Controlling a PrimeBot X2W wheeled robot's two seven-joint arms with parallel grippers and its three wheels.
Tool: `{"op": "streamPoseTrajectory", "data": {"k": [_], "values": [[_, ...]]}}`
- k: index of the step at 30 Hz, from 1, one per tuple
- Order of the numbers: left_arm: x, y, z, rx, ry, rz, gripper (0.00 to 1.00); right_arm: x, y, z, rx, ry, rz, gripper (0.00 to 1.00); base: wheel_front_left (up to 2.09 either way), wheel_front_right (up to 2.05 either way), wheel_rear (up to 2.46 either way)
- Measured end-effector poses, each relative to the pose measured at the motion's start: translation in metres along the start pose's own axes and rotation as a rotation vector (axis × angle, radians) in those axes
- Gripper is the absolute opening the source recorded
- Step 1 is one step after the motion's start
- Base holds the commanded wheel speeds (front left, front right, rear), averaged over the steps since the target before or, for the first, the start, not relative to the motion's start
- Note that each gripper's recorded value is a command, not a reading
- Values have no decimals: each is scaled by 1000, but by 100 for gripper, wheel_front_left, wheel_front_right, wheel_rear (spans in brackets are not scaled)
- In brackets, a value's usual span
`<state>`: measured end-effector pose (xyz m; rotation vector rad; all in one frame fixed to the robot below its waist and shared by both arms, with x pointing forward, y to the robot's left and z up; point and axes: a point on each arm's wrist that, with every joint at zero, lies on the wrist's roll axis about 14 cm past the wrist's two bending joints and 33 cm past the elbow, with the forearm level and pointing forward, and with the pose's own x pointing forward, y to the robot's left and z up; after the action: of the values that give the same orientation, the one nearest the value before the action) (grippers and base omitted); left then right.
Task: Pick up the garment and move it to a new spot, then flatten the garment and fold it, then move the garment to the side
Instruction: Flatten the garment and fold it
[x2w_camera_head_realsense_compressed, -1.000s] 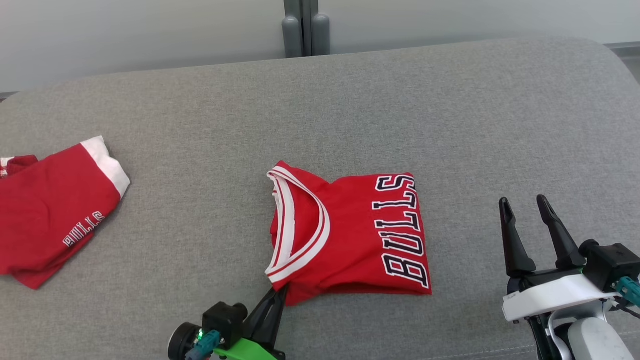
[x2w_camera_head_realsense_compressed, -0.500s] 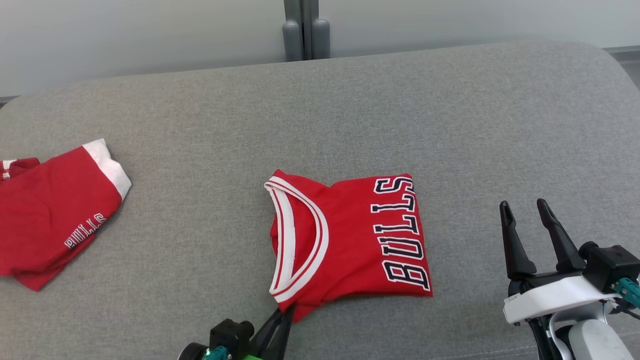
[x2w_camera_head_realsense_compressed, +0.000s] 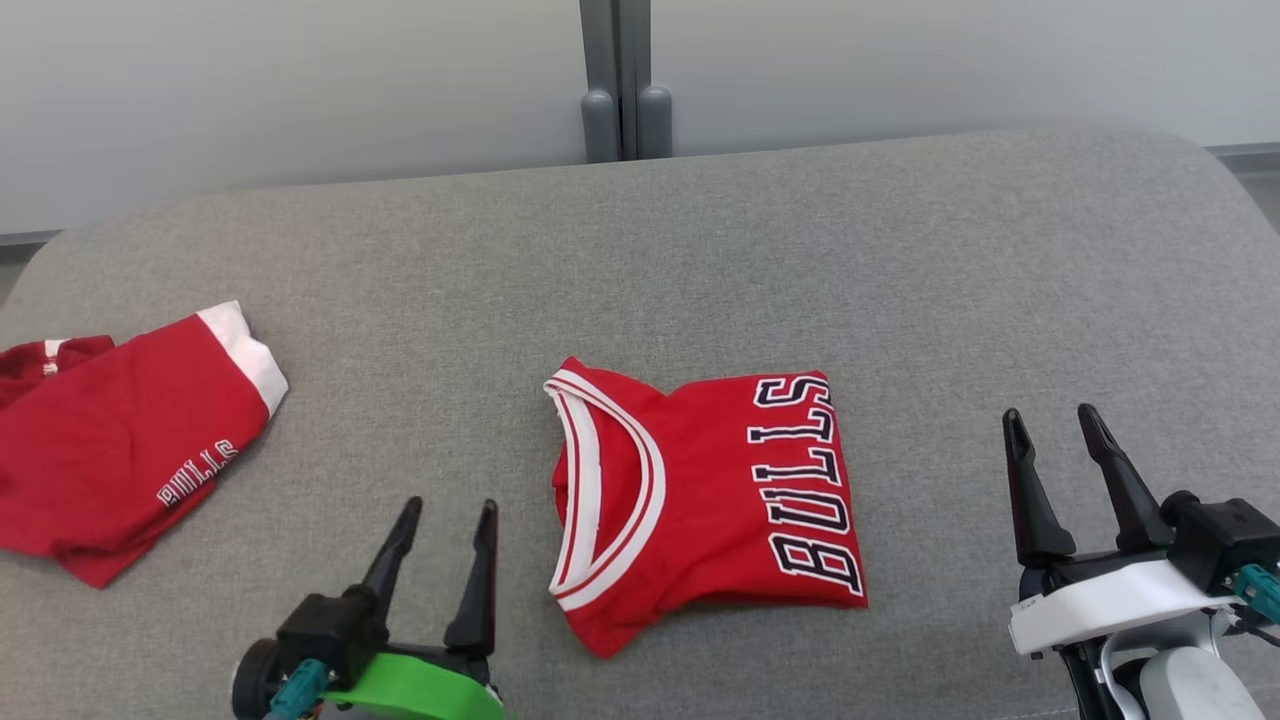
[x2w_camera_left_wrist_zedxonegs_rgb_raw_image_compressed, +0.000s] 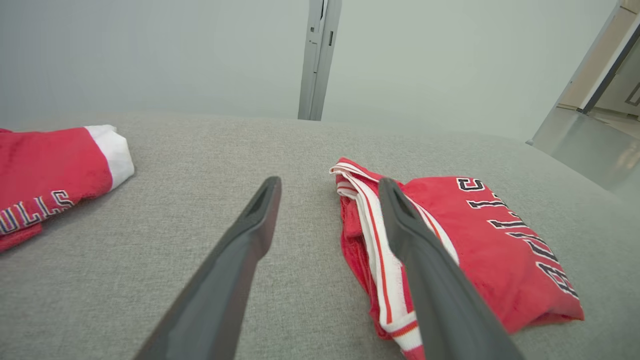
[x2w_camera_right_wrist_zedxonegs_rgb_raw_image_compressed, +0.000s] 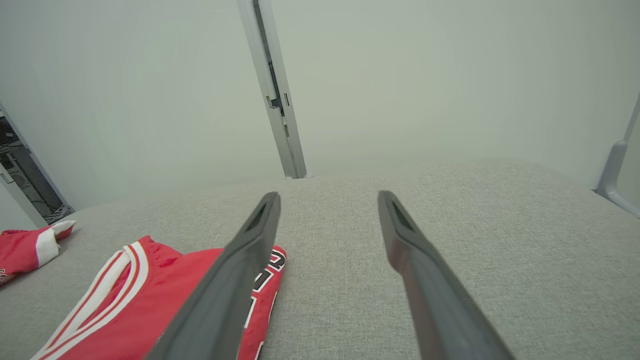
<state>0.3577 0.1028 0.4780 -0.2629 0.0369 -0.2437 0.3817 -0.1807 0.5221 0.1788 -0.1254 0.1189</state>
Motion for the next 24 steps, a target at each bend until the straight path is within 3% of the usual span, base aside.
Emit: {"op": "streamPoseTrajectory", "data": {"k": [13,24], "values": [[-16,52,54,129,-152,148,100,-5,17,21,-38,-61,46,100,0,0,0],[-35,74,60,160,-169,230,100,-15,37,18,-37,-56,89,100,0,0,0]]}}
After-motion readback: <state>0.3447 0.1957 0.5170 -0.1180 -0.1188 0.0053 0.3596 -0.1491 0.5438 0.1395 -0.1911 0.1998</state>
